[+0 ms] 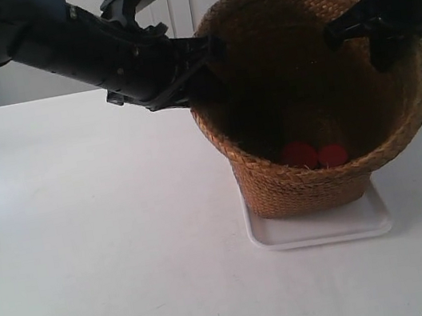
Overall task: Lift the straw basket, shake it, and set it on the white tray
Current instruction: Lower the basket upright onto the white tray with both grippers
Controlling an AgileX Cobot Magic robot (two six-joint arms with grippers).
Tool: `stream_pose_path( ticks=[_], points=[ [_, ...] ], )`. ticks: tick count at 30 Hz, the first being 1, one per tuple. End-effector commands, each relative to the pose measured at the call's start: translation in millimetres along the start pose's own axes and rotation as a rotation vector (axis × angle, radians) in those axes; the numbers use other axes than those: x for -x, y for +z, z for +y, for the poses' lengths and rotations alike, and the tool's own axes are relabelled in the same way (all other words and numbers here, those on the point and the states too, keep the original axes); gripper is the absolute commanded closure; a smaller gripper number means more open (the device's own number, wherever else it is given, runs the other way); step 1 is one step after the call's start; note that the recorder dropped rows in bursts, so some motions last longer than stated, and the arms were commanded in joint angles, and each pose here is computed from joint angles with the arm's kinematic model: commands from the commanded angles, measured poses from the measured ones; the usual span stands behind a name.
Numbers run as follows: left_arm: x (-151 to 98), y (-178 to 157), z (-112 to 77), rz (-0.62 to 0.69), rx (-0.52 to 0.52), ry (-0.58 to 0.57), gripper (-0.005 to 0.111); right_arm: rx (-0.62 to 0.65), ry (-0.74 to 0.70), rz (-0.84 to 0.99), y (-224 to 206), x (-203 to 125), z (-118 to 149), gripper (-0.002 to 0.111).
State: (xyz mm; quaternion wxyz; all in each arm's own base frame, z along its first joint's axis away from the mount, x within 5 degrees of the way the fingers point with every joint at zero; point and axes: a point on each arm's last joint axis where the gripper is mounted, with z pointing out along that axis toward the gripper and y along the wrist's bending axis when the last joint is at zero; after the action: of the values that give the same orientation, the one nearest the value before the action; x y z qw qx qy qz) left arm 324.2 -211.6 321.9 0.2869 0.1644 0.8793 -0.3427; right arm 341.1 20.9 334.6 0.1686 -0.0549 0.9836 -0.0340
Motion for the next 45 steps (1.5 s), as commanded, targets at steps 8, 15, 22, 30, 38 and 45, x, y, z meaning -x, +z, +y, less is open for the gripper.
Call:
stream_pose_path(
  ticks=[8, 15, 22, 30, 38, 45],
  points=[
    [4.6, -5.5, -8.7, -0.024, -0.035, 0.019, 0.041, -0.006, -0.004, 0.0, -0.9, -1.6, -1.5, 0.069],
    [5.1, -5.6, -8.5, -0.029, -0.034, 0.021, 0.031, -0.049, -0.021, 0.001, -1.1, -1.6, -4.9, 0.029],
    [5.7, -5.6, -8.3, -0.037, -0.03, 0.076, 0.018, -0.048, -0.019, 0.001, -1.1, -1.6, -4.8, 0.028],
    [6.5, -5.8, -8.4, -0.042, -0.028, 0.103, 0.016, -0.082, -0.031, -0.021, -8.6, -2.7, -8.2, 0.028],
    [8.2, -10.5, -10.6, -0.06, -0.025, 0.111, 0.016, -0.088, -0.03, -0.108, -22.0, -1.3, -9.3, 0.028],
    [12.0, -24.7, -17.2, -0.105, -0.017, 0.141, 0.016, -0.089, -0.03, -0.13, -24.9, -0.7, -9.5, 0.028]
  ],
)
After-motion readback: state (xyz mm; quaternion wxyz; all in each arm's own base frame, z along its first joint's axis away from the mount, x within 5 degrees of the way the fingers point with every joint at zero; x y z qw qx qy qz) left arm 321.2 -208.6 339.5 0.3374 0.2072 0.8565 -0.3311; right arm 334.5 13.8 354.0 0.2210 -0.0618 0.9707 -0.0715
